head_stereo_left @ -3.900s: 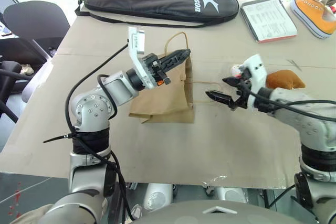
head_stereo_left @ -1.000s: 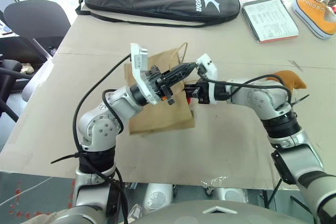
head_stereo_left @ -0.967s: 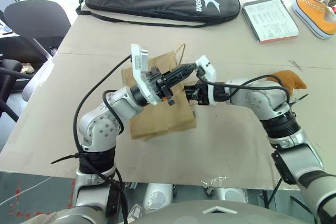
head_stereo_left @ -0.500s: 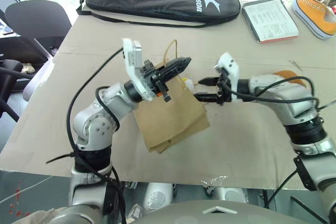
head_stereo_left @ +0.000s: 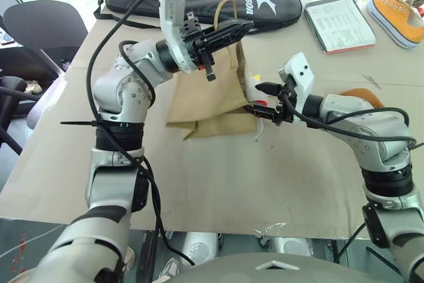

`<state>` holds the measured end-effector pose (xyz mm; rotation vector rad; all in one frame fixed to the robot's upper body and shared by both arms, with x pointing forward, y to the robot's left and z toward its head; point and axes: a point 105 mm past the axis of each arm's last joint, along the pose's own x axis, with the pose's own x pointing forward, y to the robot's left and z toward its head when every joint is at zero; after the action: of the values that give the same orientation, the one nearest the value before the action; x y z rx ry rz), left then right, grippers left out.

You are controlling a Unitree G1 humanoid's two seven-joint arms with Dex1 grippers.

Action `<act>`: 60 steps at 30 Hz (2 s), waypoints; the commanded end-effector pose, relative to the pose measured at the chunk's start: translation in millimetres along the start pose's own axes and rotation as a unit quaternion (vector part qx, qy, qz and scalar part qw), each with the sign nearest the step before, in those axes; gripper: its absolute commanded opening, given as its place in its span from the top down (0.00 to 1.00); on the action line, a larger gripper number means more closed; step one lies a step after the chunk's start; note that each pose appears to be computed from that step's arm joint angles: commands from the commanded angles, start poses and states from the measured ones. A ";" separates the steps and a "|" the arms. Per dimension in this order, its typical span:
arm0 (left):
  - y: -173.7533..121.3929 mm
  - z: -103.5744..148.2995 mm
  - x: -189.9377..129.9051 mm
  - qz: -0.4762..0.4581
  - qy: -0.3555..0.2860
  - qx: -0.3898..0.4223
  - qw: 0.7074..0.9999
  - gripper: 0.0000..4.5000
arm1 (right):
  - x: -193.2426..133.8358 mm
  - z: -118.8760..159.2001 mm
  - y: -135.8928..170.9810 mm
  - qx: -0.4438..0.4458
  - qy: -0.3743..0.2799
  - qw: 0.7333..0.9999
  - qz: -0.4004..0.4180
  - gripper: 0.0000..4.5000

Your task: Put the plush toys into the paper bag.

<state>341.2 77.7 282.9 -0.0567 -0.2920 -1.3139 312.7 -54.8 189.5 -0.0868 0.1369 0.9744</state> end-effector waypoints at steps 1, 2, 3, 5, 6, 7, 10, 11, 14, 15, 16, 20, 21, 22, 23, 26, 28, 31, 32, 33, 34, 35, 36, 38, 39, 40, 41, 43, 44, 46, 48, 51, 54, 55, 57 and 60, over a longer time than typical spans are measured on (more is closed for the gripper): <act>3.7 1.8 -4.4 0.003 0.009 0.027 1.000 1.00 | -11.0 18.2 -1.7 -0.030 -0.042 0.998 -0.045 0.26; 4.7 -4.1 -7.4 0.009 0.018 0.027 0.999 1.00 | -14.1 17.8 -3.8 -0.031 -0.045 0.997 -0.059 0.26; 6.2 -10.7 -12.0 0.020 0.026 0.024 0.999 1.00 | -20.0 20.3 -6.3 -0.035 -0.056 0.995 -0.076 0.26; 7.8 -20.5 -19.8 0.038 0.038 0.021 0.998 1.00 | -32.2 26.7 -10.5 -0.036 -0.075 0.991 -0.104 0.26; 8.6 -25.1 -22.9 0.049 0.042 0.020 0.998 1.00 | -41.6 32.4 -16.1 -0.031 -0.088 0.988 -0.126 0.26; 7.9 -27.7 -24.6 0.058 0.041 0.015 0.997 1.00 | -51.6 35.1 -22.1 -0.030 -0.092 0.984 -0.148 0.26; 4.2 -33.0 -25.7 0.070 0.037 0.008 0.997 1.00 | -65.7 29.8 -25.1 -0.028 -0.066 0.984 -0.164 0.26; 1.4 -35.4 -24.6 0.071 0.037 0.005 0.997 1.00 | -65.3 21.7 -24.1 -0.018 -0.043 0.986 -0.161 0.26; -4.9 -39.1 -20.1 0.075 0.034 0.004 0.997 1.00 | -54.4 -10.6 -27.5 0.035 0.035 0.983 -0.175 0.26; -6.3 -39.3 -19.2 0.077 0.034 0.006 0.996 1.00 | -50.5 -19.4 -30.2 0.052 0.055 0.979 -0.188 0.26; -7.0 -39.0 -18.6 0.079 0.033 0.008 0.996 1.00 | -47.0 -25.6 -33.2 0.068 0.067 0.975 -0.203 0.26; -7.3 -32.9 -18.9 0.103 0.025 0.014 0.994 1.00 | -38.0 -46.9 -38.4 0.074 0.113 0.959 -0.248 0.26; -7.5 -31.8 -19.5 0.108 0.024 0.016 0.994 1.00 | -36.4 -48.9 -36.4 0.077 0.115 0.959 -0.246 0.26; -7.2 -30.6 -20.6 0.117 0.023 0.016 0.993 1.00 | -34.7 -51.6 -33.5 0.080 0.119 0.959 -0.244 0.26; -7.2 -29.8 -21.8 0.126 0.022 0.014 0.992 1.00 | -33.0 -54.8 -31.6 0.080 0.125 0.959 -0.243 0.26; -5.1 -29.3 -25.2 0.162 0.025 0.009 0.987 1.00 | -27.4 -66.8 -32.8 0.088 0.134 0.954 -0.253 0.37; -3.3 -25.9 -27.6 0.185 0.010 0.008 0.983 1.00 | -25.8 -71.0 -36.3 0.083 0.133 0.952 -0.264 0.53; -0.9 -26.0 -34.0 0.216 0.003 -0.004 0.976 1.00 | -25.0 -72.4 -37.7 0.056 0.131 0.953 -0.266 0.84; -0.2 -27.7 -36.4 0.222 0.004 -0.010 0.975 1.00 | -25.2 -74.1 -36.4 0.043 0.138 0.954 -0.261 0.95; 0.3 -29.2 -38.5 0.225 0.005 -0.015 0.974 1.00 | -25.6 -75.5 -35.6 0.030 0.142 0.955 -0.258 0.99; 1.5 -32.2 -41.6 0.229 0.004 -0.022 0.973 1.00 | -25.5 -75.3 -34.6 0.018 0.140 0.957 -0.252 0.99; 3.5 -37.2 -46.2 0.233 0.001 -0.033 0.972 1.00 | -25.6 -71.1 -33.6 0.004 0.125 0.962 -0.243 0.99; 4.3 -40.8 -49.3 0.233 -0.003 -0.042 0.972 1.00 | -26.1 -65.2 -33.2 -0.003 0.105 0.966 -0.236 0.99; 4.6 -43.3 -52.8 0.229 -0.010 -0.051 0.972 1.00 | -26.4 -52.0 -32.0 -0.001 0.062 0.973 -0.224 0.99; 3.8 -41.0 -54.5 0.227 -0.021 -0.051 0.972 1.00 | -26.1 -40.6 -30.5 0.009 0.027 0.976 -0.215 0.99; 0.6 -39.5 -56.6 0.218 -0.032 -0.061 0.973 1.00 | -26.0 -25.3 -29.0 0.023 -0.017 0.979 -0.203 0.99; -3.7 -38.6 -59.3 0.205 -0.042 -0.071 0.975 1.00 | -26.2 -7.4 -28.2 0.045 -0.068 0.978 -0.192 0.99; -9.4 -37.6 -62.1 0.188 -0.053 -0.085 0.977 1.00 | -27.3 11.5 -28.9 0.075 -0.125 0.973 -0.182 0.99; -10.7 -37.2 -62.5 0.183 -0.056 -0.088 0.978 1.00 | -27.4 14.8 -29.9 0.084 -0.135 0.971 -0.181 0.99; -9.7 -36.1 -66.3 0.186 -0.072 -0.106 0.974 1.00 | -17.5 20.8 -30.4 0.100 -0.150 0.970 -0.166 0.99; -8.2 -36.1 -69.3 0.191 -0.082 -0.117 0.971 1.00 | -8.0 23.2 -32.1 0.106 -0.154 0.969 -0.161 0.99; -0.7 -34.0 -73.7 0.216 -0.106 -0.141 0.960 1.00 | 13.5 20.7 -34.5 0.130 -0.163 0.964 -0.162 0.99; 1.9 -31.4 -70.6 0.234 -0.118 -0.153 0.953 1.00 | 28.1 13.9 -22.8 0.143 -0.169 0.963 -0.154 0.99; 1.2 -30.9 -69.2 0.236 -0.120 -0.155 0.952 1.00 | 29.5 12.2 -19.6 0.141 -0.169 0.964 -0.152 0.99; 0.2 -29.3 -65.5 0.241 -0.128 -0.163 0.948 1.00 | 30.5 9.6 -13.9 0.141 -0.169 0.964 -0.149 0.99; 2.1 -26.8 -60.9 0.258 -0.142 -0.177 0.939 1.00 | 30.9 6.6 -6.9 0.123 -0.164 0.967 -0.151 0.99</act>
<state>339.9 133.4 221.7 -0.5960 -0.1929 -0.8020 341.9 -33.1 171.6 0.2971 0.0298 0.6398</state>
